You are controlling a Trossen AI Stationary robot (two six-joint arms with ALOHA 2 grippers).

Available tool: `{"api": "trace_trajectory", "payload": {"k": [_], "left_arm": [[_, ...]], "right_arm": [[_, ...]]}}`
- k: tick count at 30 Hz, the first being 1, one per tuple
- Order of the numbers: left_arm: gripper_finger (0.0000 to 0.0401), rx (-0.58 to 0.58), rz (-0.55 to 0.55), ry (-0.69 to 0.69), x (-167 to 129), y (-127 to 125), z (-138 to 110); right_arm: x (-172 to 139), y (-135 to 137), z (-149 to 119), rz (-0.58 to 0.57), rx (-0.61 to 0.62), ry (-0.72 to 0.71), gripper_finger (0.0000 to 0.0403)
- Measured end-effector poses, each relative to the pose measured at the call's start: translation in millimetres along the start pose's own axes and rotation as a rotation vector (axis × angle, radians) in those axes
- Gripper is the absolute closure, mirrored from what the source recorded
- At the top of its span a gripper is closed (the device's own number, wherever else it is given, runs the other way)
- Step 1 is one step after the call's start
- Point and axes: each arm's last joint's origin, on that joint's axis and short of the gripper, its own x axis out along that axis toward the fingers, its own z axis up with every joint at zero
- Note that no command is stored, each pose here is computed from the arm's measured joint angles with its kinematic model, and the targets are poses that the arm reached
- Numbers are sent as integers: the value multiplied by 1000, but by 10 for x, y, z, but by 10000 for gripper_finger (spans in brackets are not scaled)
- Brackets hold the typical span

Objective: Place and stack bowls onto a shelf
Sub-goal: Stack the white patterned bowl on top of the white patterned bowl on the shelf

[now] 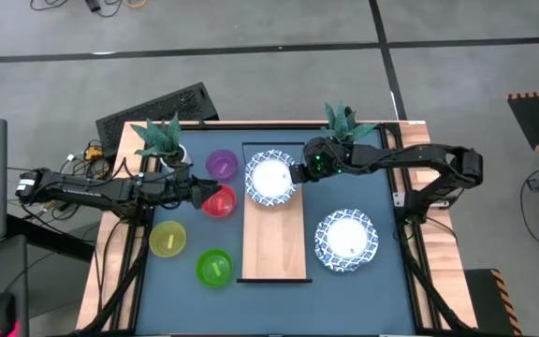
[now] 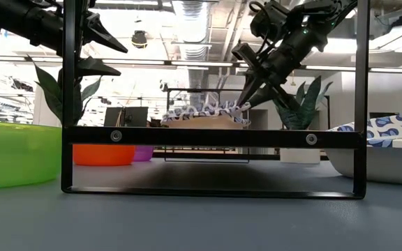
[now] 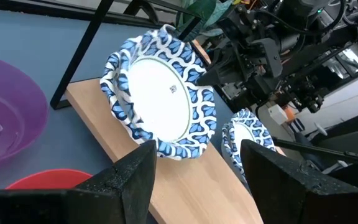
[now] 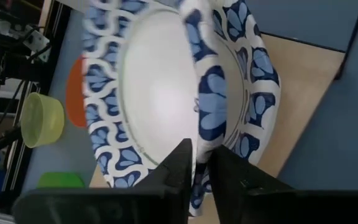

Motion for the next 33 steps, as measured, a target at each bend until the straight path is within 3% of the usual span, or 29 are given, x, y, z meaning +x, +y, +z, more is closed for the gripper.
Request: {"api": "trace_trajectory", "payload": {"k": [13, 24, 33], "left_arm": [[183, 1, 0, 0, 0, 0, 0], [183, 0, 0, 0, 0, 0, 0], [183, -1, -1, 0, 0, 0, 0]], "right_arm": [[-25, -54, 87, -10, -3, -25, 207], [-330, -31, 55, -16, -31, -14, 209], [-759, -126, -483, -242, -223, 298, 211]]}}
